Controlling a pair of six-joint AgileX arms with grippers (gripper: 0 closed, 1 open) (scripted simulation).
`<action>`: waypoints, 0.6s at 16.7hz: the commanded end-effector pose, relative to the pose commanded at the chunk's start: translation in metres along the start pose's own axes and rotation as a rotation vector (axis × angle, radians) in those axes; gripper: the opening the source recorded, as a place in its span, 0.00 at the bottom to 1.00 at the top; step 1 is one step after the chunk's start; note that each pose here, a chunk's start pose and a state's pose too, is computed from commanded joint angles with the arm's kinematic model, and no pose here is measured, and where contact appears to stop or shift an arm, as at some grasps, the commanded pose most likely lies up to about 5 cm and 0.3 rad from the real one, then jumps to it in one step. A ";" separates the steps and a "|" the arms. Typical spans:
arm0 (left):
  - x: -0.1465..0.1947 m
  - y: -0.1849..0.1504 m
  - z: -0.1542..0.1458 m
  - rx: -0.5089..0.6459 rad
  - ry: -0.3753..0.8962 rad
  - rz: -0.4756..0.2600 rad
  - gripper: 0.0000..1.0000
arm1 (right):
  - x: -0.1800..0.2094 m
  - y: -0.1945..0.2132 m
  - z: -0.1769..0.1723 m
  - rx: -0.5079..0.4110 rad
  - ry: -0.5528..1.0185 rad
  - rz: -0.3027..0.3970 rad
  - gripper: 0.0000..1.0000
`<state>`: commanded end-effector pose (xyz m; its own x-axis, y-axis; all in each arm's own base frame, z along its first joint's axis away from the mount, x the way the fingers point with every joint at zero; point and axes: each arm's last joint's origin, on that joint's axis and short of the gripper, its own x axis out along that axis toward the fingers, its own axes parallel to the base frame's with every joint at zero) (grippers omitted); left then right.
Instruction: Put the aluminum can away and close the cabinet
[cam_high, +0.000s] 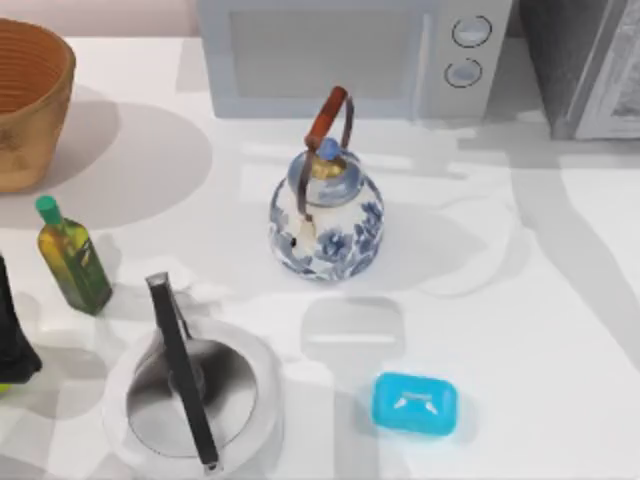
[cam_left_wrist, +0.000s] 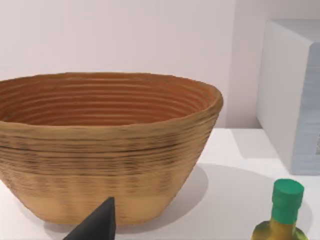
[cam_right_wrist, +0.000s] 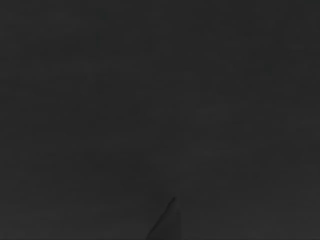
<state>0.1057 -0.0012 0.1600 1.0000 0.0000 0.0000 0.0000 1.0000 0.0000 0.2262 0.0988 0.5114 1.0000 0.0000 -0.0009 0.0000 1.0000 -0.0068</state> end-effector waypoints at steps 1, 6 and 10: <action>0.000 0.000 0.000 0.000 0.000 0.000 1.00 | -0.007 -0.010 0.007 -0.001 -0.022 -0.039 1.00; 0.000 0.000 0.000 0.000 0.000 0.000 1.00 | 0.014 -0.009 0.007 -0.001 -0.021 -0.039 1.00; 0.000 0.000 0.000 0.000 0.000 0.000 1.00 | 0.038 -0.009 0.006 -0.003 -0.016 -0.039 1.00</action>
<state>0.1057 -0.0012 0.1600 1.0000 0.0000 0.0000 0.0000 1.0000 0.0000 0.2638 0.0900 0.5172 0.9991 -0.0391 0.0153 0.0393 0.9992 -0.0099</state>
